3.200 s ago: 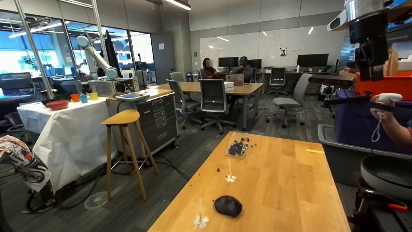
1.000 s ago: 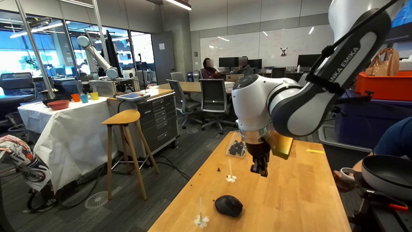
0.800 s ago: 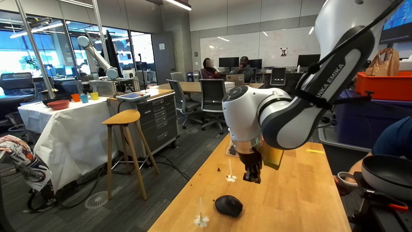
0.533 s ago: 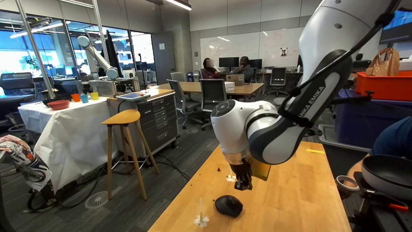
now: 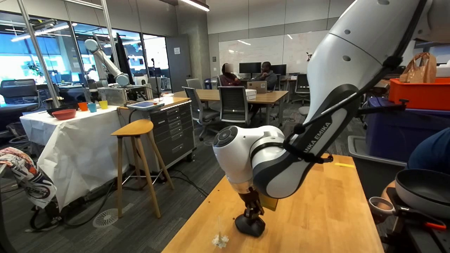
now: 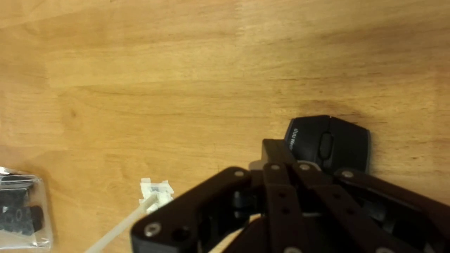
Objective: Click the button on the mouse.
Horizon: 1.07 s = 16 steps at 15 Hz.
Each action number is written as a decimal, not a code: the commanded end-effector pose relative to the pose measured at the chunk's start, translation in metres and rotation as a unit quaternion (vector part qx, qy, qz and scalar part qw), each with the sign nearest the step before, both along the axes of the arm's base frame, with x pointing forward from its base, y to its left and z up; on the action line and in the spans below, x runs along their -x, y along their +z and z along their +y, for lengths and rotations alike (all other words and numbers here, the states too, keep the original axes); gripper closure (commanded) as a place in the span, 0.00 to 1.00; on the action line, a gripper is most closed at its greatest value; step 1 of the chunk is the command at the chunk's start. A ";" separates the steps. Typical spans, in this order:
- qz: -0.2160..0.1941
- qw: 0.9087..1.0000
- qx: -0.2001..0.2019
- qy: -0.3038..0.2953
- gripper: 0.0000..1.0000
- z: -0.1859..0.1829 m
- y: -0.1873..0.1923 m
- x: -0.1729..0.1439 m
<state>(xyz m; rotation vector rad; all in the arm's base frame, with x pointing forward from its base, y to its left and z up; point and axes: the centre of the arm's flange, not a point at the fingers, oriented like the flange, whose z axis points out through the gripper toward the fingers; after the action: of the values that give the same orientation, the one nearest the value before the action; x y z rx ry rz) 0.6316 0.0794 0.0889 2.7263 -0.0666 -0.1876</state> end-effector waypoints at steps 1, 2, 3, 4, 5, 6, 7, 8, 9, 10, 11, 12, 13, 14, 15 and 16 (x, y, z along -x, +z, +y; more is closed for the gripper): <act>0.007 1.000 0.011 -0.004 1.00 0.011 -0.011 -0.022; 0.011 1.000 0.011 -0.004 1.00 0.012 -0.014 -0.022; 0.013 1.000 0.013 -0.005 1.00 0.013 -0.017 -0.022; 0.017 1.000 0.015 -0.006 1.00 0.011 -0.019 -0.025; 0.018 1.000 0.015 -0.007 1.00 0.011 -0.020 -0.026; 0.020 1.000 0.015 -0.009 1.00 0.011 -0.020 -0.026; 0.023 1.000 0.015 -0.010 1.00 0.011 -0.019 -0.026; 0.024 1.000 0.014 -0.010 1.00 0.011 -0.017 -0.025; 0.025 1.000 0.013 -0.010 1.00 0.013 -0.011 -0.021; 0.027 1.000 0.011 -0.009 1.00 0.014 -0.007 -0.017; 0.027 1.000 0.010 -0.009 1.00 0.014 -0.003 -0.014; 0.027 1.000 0.010 -0.011 1.00 0.014 0.002 -0.009; 0.030 0.999 0.008 -0.010 1.00 0.013 0.006 -0.005; 0.029 1.000 0.006 -0.007 1.00 0.013 0.013 0.000; 0.029 1.000 0.005 -0.006 1.00 0.012 0.017 0.004; 0.031 1.000 0.001 -0.004 1.00 0.011 0.025 0.008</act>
<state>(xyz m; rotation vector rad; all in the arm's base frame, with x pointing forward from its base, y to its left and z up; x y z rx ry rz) 0.6422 0.0918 0.0833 2.6963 -0.0744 -0.2485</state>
